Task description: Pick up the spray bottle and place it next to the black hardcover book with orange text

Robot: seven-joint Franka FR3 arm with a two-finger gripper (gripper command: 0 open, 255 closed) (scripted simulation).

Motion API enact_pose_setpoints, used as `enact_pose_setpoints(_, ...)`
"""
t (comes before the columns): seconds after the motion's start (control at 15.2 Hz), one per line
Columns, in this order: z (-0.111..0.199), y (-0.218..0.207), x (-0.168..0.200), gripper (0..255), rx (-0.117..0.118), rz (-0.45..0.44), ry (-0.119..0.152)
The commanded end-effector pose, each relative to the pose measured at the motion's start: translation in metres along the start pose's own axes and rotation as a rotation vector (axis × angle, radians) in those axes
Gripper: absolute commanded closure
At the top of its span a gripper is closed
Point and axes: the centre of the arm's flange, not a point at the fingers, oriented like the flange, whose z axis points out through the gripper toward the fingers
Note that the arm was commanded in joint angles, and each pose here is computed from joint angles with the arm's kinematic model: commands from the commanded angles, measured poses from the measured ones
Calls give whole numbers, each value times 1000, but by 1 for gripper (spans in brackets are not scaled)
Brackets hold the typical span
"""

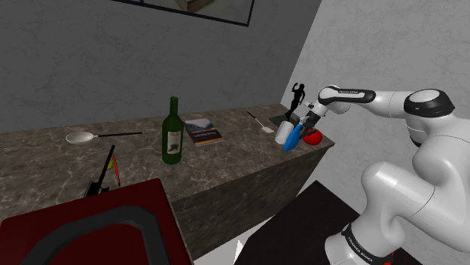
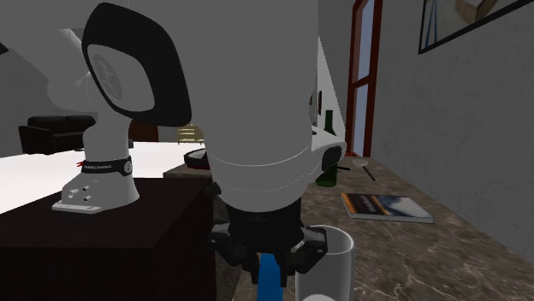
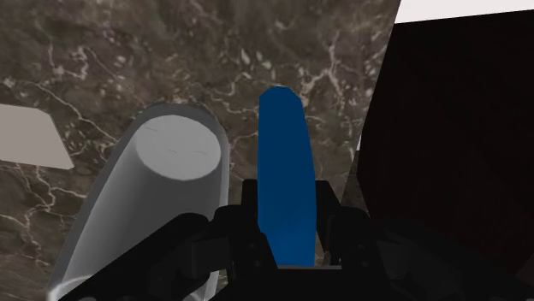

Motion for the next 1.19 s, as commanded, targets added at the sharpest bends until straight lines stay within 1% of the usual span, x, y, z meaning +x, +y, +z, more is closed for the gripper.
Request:
enact_pose_setpoints(0.0, 0, 0, 0, 255, 0, 0, 0)
enact_pose_setpoints(0.33, 0, 0, 0, 255, 0, 0, 0)
enact_pose_setpoints(1.12, -58, 0, 25, 255, 0, 0, 0)
